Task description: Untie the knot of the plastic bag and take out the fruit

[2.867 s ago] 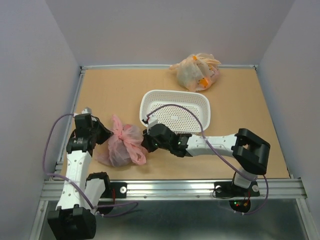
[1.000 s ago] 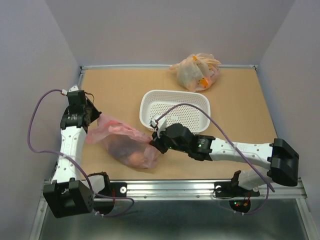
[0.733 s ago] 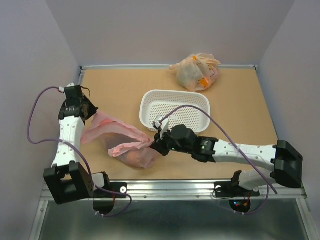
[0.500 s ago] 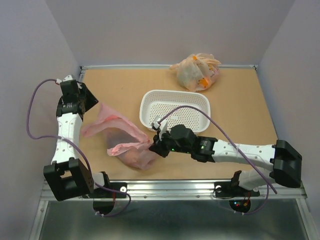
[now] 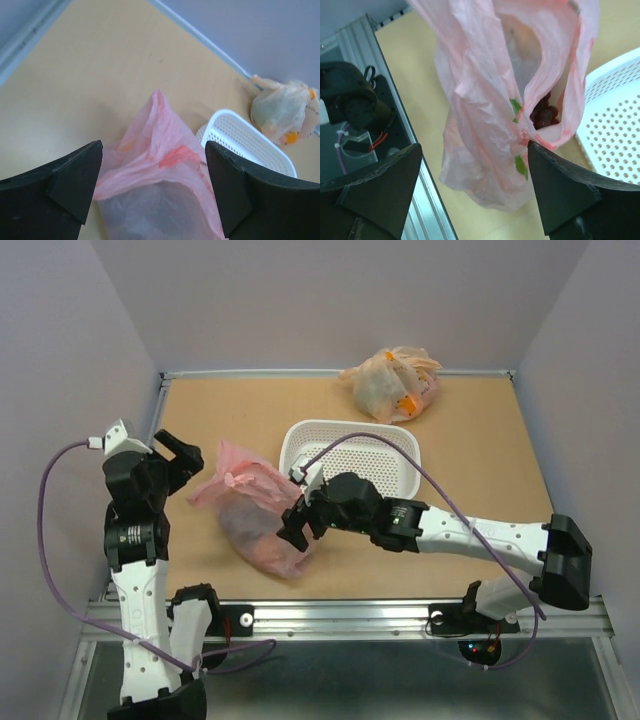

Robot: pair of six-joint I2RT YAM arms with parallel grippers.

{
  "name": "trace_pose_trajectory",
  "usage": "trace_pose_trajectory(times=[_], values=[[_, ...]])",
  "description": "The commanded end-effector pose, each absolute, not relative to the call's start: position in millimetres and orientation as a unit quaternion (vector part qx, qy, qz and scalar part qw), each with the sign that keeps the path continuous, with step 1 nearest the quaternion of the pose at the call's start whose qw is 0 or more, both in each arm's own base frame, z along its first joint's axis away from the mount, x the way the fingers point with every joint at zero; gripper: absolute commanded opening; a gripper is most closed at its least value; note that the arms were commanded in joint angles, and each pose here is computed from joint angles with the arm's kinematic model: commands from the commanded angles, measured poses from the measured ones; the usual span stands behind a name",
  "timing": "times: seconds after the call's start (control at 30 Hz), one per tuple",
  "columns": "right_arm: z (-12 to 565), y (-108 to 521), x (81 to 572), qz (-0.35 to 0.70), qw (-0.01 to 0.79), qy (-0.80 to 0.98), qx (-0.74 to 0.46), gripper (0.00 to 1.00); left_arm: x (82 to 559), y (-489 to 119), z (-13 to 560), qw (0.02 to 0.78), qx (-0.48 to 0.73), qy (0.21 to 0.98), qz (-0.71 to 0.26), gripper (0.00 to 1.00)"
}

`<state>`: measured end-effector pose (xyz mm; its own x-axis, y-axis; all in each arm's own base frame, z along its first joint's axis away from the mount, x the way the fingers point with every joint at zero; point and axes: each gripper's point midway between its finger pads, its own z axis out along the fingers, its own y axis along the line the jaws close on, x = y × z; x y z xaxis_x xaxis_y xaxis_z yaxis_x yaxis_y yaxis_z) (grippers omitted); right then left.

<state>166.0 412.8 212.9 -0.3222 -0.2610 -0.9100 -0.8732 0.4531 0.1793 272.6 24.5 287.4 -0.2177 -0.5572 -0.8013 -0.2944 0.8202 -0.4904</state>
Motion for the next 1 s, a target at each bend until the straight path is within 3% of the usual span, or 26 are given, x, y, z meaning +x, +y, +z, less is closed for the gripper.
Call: trace_pose_trajectory(times=[0.0,0.13,0.2,0.43,0.53,0.77,0.97], values=[[286.9,413.0,196.5,0.319,0.524,0.709,-0.348,0.91,256.0,-9.9,232.0,0.472,-0.278,0.817,-0.178,0.94],[273.1,410.7,223.8,0.250,0.544,0.728,-0.336,0.89,252.6,-38.9,218.4,0.445,-0.266,0.823,-0.233,0.94],[264.3,408.4,233.3,0.233,0.543,0.737,-0.327,0.83,252.0,-58.9,214.1,0.430,-0.262,0.825,-0.257,0.94],[238.4,414.4,223.2,0.263,0.501,0.756,-0.330,0.36,255.3,-135.9,193.9,0.379,-0.237,0.842,-0.303,0.94],[242.2,411.7,215.7,0.281,0.495,0.755,-0.325,0.01,261.4,-136.3,198.7,0.396,-0.263,0.832,-0.285,0.94],[279.6,395.6,209.6,0.307,0.521,0.737,-0.303,0.01,261.1,-87.3,239.9,0.479,-0.316,0.793,-0.206,0.94],[288.3,393.0,202.7,0.327,0.526,0.723,-0.305,0.01,255.5,-107.8,221.6,0.432,-0.325,0.804,-0.249,0.92]])
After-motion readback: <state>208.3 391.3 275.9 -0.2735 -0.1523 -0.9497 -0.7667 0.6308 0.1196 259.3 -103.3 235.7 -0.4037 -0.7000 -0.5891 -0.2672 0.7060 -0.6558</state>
